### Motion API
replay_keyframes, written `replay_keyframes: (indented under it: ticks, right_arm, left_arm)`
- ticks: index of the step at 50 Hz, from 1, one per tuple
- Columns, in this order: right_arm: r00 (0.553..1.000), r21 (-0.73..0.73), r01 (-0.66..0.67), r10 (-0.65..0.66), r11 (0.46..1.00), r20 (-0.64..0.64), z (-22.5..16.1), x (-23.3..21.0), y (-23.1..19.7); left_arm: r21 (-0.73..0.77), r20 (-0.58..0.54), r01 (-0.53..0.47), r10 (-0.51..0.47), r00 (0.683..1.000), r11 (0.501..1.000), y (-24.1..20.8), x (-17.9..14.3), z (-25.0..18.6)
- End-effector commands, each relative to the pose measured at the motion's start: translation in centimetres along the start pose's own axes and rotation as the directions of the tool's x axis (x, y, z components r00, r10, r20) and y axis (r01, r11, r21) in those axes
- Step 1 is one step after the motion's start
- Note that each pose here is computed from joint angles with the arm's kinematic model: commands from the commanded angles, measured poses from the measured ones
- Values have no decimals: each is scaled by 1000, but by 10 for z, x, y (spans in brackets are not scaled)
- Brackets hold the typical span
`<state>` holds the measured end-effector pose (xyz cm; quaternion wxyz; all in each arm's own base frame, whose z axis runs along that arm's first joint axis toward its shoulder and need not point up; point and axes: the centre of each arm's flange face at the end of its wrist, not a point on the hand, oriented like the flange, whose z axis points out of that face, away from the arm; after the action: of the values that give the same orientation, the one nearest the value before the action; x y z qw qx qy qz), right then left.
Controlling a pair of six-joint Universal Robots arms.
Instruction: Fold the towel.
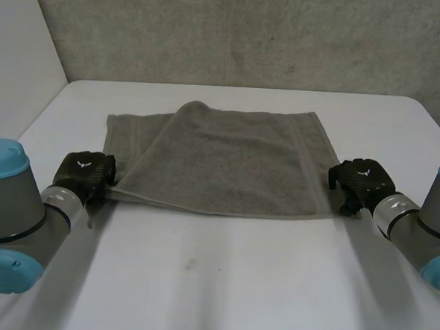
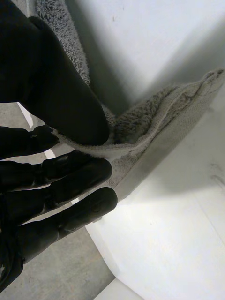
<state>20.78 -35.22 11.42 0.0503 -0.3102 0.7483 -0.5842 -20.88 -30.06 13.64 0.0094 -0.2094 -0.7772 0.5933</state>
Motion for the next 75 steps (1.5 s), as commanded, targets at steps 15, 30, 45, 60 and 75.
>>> replay_keyframes:
  ticks: [15,30,45,60,75]
  right_arm:
    - [999,-107,-45,48,993,23,-2,10,-2]
    - [999,-98,-47,49,994,13,9,18,-4]
    - [998,-98,-52,54,994,11,27,19,3]
    - [997,-143,-69,73,987,28,7,20,-12]
    - [996,-162,-71,79,984,41,18,15,3]
  left_arm:
    - [4,-2,-1,1,1000,1000,-1,1,1]
    - [4,-2,-1,1,1000,1000,-1,1,1]
    - [2,-2,-1,1,1000,1000,0,1,2]
    - [-2,-3,0,0,1000,1000,1,1,2]
    - [-1,-4,0,0,1000,1000,1,1,2]
